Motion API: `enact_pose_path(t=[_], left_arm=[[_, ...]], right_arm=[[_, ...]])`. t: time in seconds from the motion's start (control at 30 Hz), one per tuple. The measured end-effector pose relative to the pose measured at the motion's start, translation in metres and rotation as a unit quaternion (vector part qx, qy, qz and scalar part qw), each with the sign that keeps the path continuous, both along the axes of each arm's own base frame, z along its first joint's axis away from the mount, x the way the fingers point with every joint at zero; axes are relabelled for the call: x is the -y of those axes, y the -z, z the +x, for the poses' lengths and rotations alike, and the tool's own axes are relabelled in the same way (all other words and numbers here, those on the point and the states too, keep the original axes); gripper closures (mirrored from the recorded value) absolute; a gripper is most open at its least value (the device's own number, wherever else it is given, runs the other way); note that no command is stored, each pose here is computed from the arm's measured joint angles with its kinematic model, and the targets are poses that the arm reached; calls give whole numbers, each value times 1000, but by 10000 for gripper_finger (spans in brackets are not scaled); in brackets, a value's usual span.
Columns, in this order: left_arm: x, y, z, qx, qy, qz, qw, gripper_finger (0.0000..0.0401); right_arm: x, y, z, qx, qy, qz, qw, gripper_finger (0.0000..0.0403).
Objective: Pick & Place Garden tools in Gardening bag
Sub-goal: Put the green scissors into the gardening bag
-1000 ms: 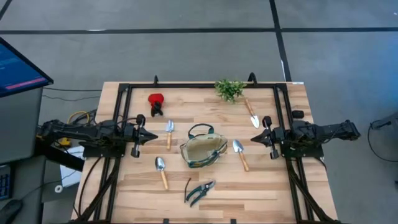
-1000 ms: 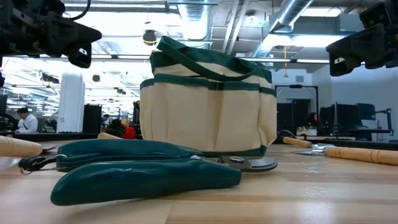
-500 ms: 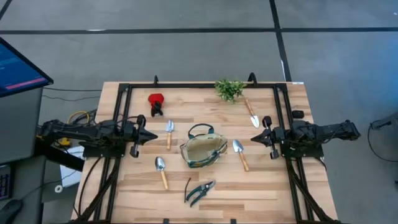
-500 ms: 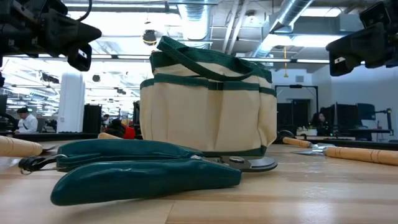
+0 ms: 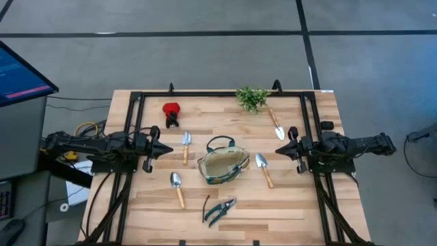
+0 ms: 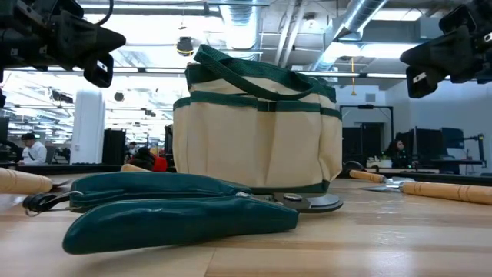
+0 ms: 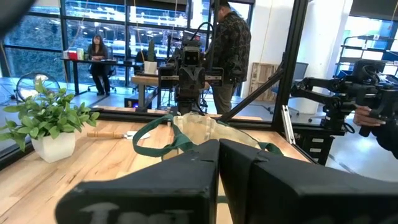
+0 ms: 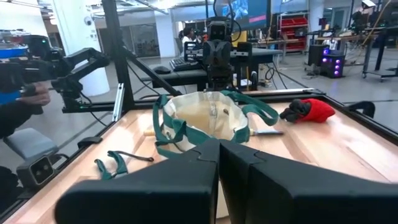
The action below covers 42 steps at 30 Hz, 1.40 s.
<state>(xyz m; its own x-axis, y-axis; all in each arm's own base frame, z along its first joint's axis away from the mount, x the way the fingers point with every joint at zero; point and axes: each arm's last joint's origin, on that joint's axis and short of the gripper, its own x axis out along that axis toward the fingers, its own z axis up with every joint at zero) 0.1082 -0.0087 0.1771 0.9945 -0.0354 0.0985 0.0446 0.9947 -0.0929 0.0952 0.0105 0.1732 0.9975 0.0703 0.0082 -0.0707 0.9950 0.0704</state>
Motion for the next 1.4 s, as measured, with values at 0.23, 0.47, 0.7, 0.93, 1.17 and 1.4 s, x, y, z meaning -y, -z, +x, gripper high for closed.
enact_pose_path(t=[0.23, 0.47, 0.7, 0.93, 1.17, 1.4], left_arm=[[0, 0, 0, 0, 0, 0, 1000, 400], [0, 0, 0, 0, 1, 0, 1000, 400], [0, -1, 0, 4, 1, 0, 1000, 400], [0, -1, 0, 6, 2, 0, 1000, 400], [0, -2, 0, 8, 2, -4, 1000, 400], [0, -2, 0, 7, 3, -15, 1000, 400]], right_arm=[[0, 0, 0, -2, -3, 9, 1000, 403], [0, -1, 0, 1, -1, 1, 1000, 403], [0, -1, 0, 1, -1, 1, 1000, 403], [0, -1, 0, 1, 0, 1, 1000, 403], [0, -1, 0, 0, 0, 0, 1000, 403], [0, -1, 0, 1, 1, 0, 1000, 403]])
